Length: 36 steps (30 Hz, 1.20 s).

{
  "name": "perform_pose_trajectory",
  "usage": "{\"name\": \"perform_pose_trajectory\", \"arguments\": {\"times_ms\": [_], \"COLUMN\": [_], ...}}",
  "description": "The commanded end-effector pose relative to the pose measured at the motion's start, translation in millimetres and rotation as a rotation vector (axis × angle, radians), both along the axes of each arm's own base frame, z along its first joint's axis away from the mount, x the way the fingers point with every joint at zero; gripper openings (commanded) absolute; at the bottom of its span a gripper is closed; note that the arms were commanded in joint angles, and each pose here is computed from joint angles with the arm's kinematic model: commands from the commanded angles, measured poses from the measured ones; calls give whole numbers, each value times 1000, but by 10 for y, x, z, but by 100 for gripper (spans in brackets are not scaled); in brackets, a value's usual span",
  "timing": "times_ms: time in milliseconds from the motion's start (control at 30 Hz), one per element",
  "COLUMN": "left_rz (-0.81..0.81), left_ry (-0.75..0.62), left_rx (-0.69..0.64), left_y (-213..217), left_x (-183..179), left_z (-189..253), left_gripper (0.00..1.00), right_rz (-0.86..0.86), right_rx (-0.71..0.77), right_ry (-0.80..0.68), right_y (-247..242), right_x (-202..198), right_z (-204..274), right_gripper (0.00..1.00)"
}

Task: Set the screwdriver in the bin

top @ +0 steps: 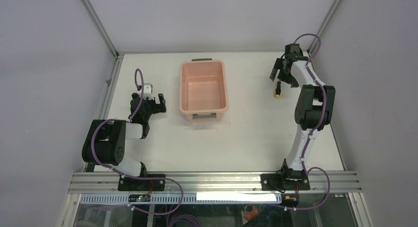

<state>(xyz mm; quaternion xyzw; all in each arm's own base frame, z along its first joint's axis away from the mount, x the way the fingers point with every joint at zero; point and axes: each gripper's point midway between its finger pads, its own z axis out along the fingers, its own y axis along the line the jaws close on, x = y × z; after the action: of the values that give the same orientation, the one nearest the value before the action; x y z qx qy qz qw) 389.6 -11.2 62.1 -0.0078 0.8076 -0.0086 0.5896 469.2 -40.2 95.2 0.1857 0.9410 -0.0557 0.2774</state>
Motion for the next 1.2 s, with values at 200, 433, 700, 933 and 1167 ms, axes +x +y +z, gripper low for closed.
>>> {"name": "perform_pose_trajectory", "arguments": {"times_ms": [200,433,700,933,1167], "left_rz": [-10,-11,-9,-9,-10], "left_ry": [-54,-54,-54,-54,-54], "left_rx": [-20,-20,-20,-20,-20], "left_y": [-50,-54,-50,-49,-50], "left_x": [42,42,42,42,42], "left_z": [165,165,165,164,166], "left_gripper": [99,99,99,99,99], "right_rz": [29,37,62,79,137], "right_rx": [48,81,41,49,54], "right_ry": [140,220,89,28,-113], "right_y": [-34,20,-28,29,415], "right_x": [104,-30,140,-44,-237], "right_z": [-532,-744,54,833,1603], "right_gripper": [83,29,5,2,3]}}
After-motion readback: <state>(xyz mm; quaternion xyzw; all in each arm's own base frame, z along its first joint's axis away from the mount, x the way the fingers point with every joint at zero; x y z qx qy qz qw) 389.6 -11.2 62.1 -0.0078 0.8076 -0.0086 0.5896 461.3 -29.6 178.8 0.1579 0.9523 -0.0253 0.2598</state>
